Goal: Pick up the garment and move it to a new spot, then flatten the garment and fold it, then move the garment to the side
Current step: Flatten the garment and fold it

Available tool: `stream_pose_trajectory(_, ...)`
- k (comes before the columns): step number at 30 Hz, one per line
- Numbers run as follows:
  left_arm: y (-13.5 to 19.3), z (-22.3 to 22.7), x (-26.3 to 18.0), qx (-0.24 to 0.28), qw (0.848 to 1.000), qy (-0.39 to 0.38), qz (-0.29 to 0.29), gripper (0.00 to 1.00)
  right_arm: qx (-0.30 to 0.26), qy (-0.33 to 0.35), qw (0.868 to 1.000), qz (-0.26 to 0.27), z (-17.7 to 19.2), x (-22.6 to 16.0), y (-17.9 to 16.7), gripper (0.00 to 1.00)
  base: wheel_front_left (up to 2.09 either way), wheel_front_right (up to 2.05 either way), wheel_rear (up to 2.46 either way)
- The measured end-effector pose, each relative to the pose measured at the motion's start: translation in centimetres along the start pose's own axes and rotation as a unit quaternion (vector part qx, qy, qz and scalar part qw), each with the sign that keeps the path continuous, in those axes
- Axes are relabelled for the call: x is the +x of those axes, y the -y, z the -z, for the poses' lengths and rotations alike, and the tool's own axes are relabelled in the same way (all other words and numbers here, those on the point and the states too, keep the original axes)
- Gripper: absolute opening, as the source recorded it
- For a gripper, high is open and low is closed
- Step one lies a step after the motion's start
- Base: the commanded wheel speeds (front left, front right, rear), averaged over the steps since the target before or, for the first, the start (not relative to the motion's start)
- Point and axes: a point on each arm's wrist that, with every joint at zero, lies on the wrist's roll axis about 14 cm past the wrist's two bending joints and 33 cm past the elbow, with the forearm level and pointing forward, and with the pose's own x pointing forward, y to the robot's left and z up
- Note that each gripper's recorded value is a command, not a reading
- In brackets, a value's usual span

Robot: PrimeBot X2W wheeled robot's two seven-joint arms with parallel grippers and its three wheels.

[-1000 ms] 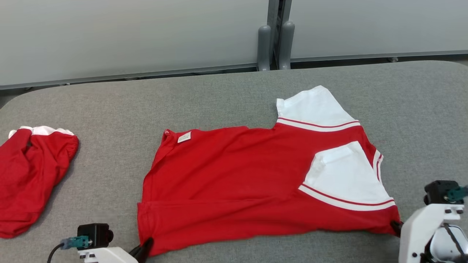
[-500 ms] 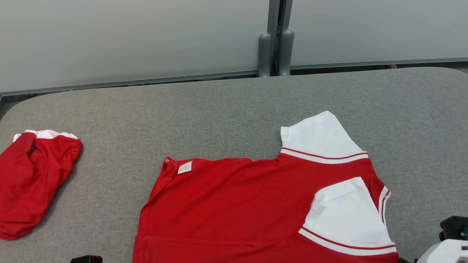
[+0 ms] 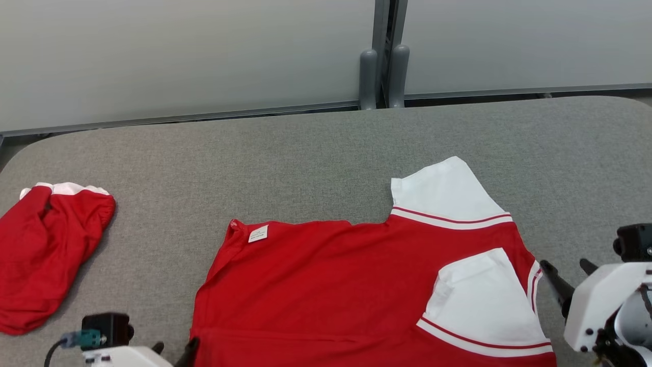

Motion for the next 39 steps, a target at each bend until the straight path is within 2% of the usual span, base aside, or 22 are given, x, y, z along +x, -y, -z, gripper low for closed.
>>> stream_pose_trajectory(4, 1.8, -4.3, 0.9, 0.061, 0.997, 0.044, 0.019, 1.0, -0.02, 0.034, 0.999, -0.013, -2.6, 1.6, -1.3, 1.0, 0.0, 0.0, 0.0)
stream_pose_trajectory(7, 4.5, -7.6, 2.0, 0.109, 0.99, 0.071, 0.048, 1.0, -0.038, 0.048, 0.998, -0.029, -4.4, 3.1, -2.7, 1.0, 0.0, 0.0, 0.0)
stream_pose_trajectory(12, 8.4, -10.8, 4.8, 0.177, 0.978, 0.077, 0.083, 1.0, -0.062, 0.065, 0.994, -0.054, -6.5, 5.5, -5.0, 1.0, 0.0, 0.0, 0.0)
stream_pose_trajectory(17, 9.9, -11.1, 8.5, 0.247, 0.965, 0.038, 0.085, 1.0, -0.069, 0.06, 0.993, -0.072, -7.0, 7.8, -6.4, 1.0, 0.0, 0.0, 0.0)
stream_pose_trajectory(23, 9.1, -10.0, 12.1, 0.278, 0.958, -0.027, 0.062, 1.0, -0.062, 0.05, 0.994, -0.074, -6.5, 9.8, -6.2, 1.0, 0.0, 0.0, 0.0)
stream_pose_trajectory(24, 8.9, -9.9, 12.5, 0.28, 0.958, -0.034, 0.06, 0.95, -0.061, 0.048, 0.994, -0.074, -6.4, 10.0, -6.2, 1.0, 0.0, 0.0, 0.0)
stream_pose_trajectory(25, 8.9, -9.8, 12.9, 0.28, 0.957, -0.038, 0.059, 0.81, -0.059, 0.046, 0.995, -0.073, -6.2, 10.2, -6.1, 1.0, 0.0, 0.0, 0.0)
stream_pose_trajectory(26, 8.9, -9.7, 13.2, 0.279, 0.958, -0.041, 0.057, 0.53, -0.058, 0.043, 0.995, -0.072, -6.0, 10.4, -6.0, 1.0, 0.0, 0.0, 0.0)
stream_pose_trajectory(27, 8.8, -9.6, 13.4, 0.282, 0.957, -0.046, 0.055, 0.47, -0.057, 0.041, 0.995, -0.071, -5.8, 10.6, -5.9, 1.0, 0.0, 0.0, 0.0)
stream_pose_trajectory(28, 8.8, -9.5, 13.6, 0.285, 0.956, -0.048, 0.054, 0.47, -0.056, 0.038, 0.995, -0.069, -5.7, 10.7, -5.7, 1.0, 0.0, 0.0, 0.0)
stream_pose_trajectory(30, 8.4, -9.4, 13.7, 0.29, 0.954, -0.051, 0.049, 0.49, -0.055, 0.039, 0.995, -0.069, -5.7, 10.9, -5.7, 1.0, 0.0, 0.0, 0.0)
stream_pose_trajectory(33, 7.6, -9.6, 13.7, 0.306, 0.95, -0.048, 0.036, 0.96, -0.055, 0.04, 0.995, -0.068, -5.8, 10.9, -5.7, 1.0, 0.0, 0.0, 0.0)
stream_pose_trajectory(34, 7.3, -9.9, 13.7, 0.311, 0.949, -0.044, 0.03, 1.0, -0.055, 0.04, 0.995, -0.068, -5.8, 10.9, -5.7, 1.0, 0.0, 0.0, 0.0)
stream_pose_trajectory(39, 5.9, -11.0, 13.4, 0.32, 0.947, -0.026, 0.003, 1.0, -0.054, 0.043, 0.995, -0.072, -6.0, 10.7, -6.0, 1.0, 0.0, 0.0, 0.0)
